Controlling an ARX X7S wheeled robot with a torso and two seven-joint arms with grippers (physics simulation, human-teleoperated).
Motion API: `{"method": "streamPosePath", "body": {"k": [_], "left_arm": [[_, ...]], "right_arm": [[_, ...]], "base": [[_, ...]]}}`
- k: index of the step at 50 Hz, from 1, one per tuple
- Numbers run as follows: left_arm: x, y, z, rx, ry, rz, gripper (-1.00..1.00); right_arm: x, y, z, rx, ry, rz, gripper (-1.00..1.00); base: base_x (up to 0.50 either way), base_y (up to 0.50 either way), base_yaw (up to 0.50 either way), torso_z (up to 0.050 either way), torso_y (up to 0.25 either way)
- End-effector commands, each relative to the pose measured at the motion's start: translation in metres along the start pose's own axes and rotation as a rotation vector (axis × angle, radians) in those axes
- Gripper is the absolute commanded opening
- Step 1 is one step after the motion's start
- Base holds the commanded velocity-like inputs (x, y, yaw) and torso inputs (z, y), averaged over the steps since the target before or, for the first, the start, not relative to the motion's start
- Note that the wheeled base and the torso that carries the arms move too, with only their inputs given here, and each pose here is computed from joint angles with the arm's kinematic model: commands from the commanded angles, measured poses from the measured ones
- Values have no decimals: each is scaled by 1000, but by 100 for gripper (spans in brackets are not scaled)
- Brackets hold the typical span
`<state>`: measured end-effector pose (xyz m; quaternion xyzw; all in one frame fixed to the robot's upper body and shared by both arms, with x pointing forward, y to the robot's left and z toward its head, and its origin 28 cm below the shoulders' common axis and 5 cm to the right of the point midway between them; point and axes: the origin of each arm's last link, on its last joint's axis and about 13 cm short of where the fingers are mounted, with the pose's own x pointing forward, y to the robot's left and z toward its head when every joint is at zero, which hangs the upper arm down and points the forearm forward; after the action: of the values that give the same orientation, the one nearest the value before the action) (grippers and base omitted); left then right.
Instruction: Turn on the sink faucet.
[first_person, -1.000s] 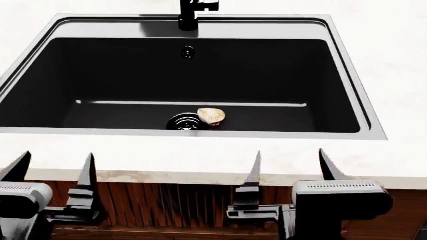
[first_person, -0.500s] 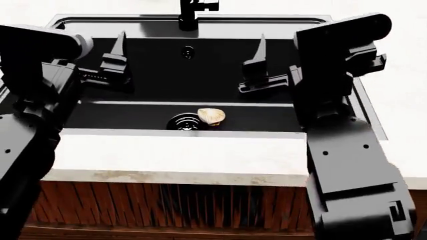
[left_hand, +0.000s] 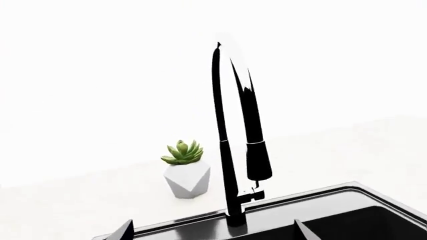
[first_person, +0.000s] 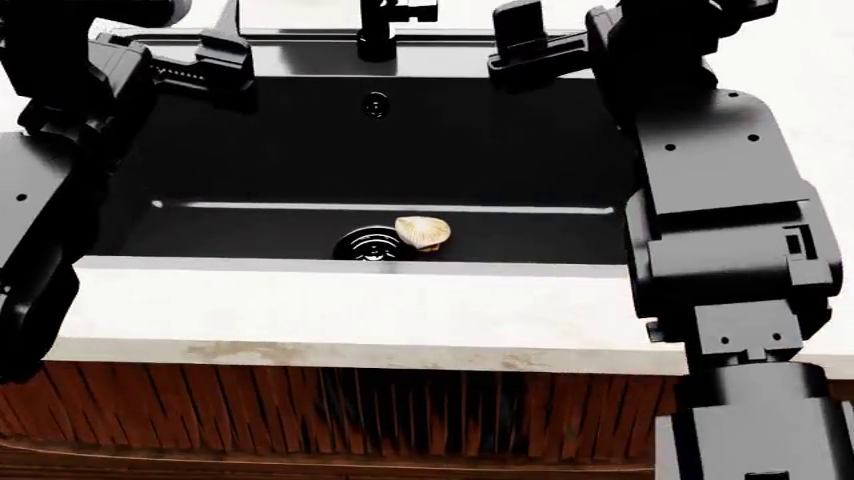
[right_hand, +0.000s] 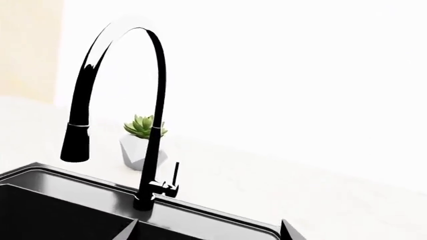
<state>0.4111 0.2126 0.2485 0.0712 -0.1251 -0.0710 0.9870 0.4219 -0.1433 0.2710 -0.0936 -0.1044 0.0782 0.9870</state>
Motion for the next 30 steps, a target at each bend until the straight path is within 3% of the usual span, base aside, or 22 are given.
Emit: {"method": "streamPosePath", "body": {"k": [1, 19, 30], "left_arm": [[5, 8, 4, 31, 4, 20, 100], [5, 8, -4, 31, 26, 10, 100], [5, 10, -10, 27, 41, 19, 100]], "right_arm": [[6, -4, 11, 19, -23, 11, 100], [12, 7, 3, 50, -34, 47, 100], [13, 9, 0, 40, -14, 58, 100]], "base": [[0, 0, 0, 0, 0], [0, 0, 0, 0, 0], [0, 0, 0, 0, -172]]}}
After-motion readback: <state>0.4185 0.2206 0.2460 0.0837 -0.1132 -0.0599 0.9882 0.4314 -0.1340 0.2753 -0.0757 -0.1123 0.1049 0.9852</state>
